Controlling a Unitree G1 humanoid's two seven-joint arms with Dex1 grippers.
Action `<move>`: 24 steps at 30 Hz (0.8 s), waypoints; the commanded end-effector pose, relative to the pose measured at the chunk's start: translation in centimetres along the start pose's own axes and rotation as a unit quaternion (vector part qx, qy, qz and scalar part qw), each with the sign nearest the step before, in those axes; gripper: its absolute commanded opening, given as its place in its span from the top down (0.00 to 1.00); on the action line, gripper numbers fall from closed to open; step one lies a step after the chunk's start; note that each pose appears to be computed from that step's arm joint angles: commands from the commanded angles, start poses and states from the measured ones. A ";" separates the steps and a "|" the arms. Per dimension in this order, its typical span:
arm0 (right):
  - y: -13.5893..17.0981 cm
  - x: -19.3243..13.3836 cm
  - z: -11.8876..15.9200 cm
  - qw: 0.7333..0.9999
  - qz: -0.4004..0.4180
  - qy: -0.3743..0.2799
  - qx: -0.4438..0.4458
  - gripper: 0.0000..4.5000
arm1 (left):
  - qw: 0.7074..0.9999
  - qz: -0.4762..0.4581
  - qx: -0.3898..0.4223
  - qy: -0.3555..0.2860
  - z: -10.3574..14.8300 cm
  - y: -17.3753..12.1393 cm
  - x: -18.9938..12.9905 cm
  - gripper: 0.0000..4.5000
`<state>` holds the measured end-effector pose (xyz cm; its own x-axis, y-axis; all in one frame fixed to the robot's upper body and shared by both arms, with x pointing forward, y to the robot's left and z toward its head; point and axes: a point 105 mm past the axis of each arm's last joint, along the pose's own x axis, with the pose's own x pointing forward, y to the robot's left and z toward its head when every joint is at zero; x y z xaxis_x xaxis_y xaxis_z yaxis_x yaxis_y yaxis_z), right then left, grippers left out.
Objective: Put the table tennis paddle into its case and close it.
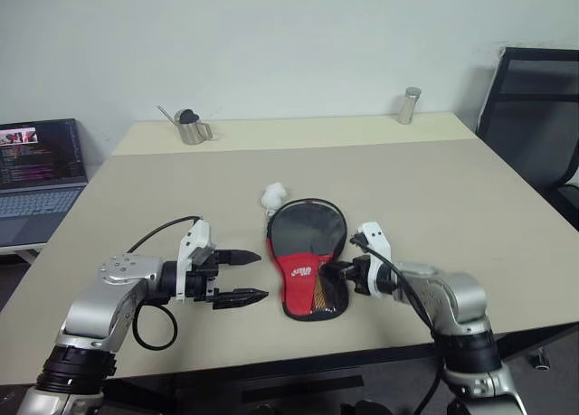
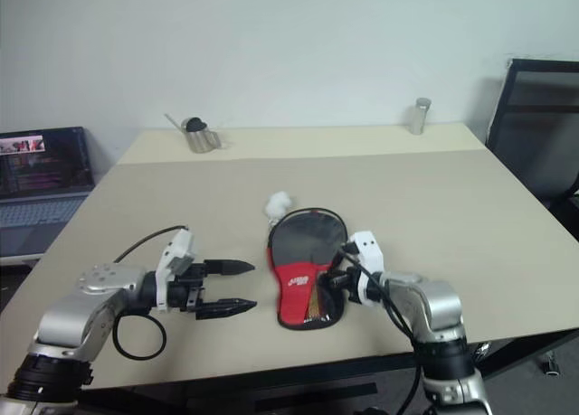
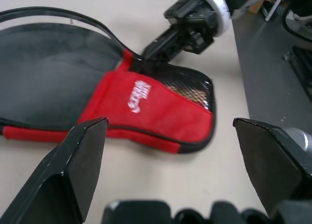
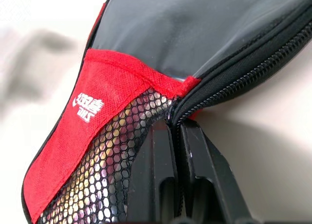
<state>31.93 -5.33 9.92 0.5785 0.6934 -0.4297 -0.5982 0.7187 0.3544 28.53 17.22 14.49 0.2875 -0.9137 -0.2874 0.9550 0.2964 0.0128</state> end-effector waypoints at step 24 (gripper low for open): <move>2.0 -3.6 -2.0 0.998 -0.017 -0.010 0.051 0.67 | 1.000 -0.009 0.029 -0.006 1.6 -0.6 0.1 0.00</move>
<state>27.86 -6.50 9.23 0.5879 0.6563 -0.4729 -0.4832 0.7538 0.4453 28.35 17.08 15.09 0.2798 -0.9145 -0.2924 0.9580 0.2859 0.0225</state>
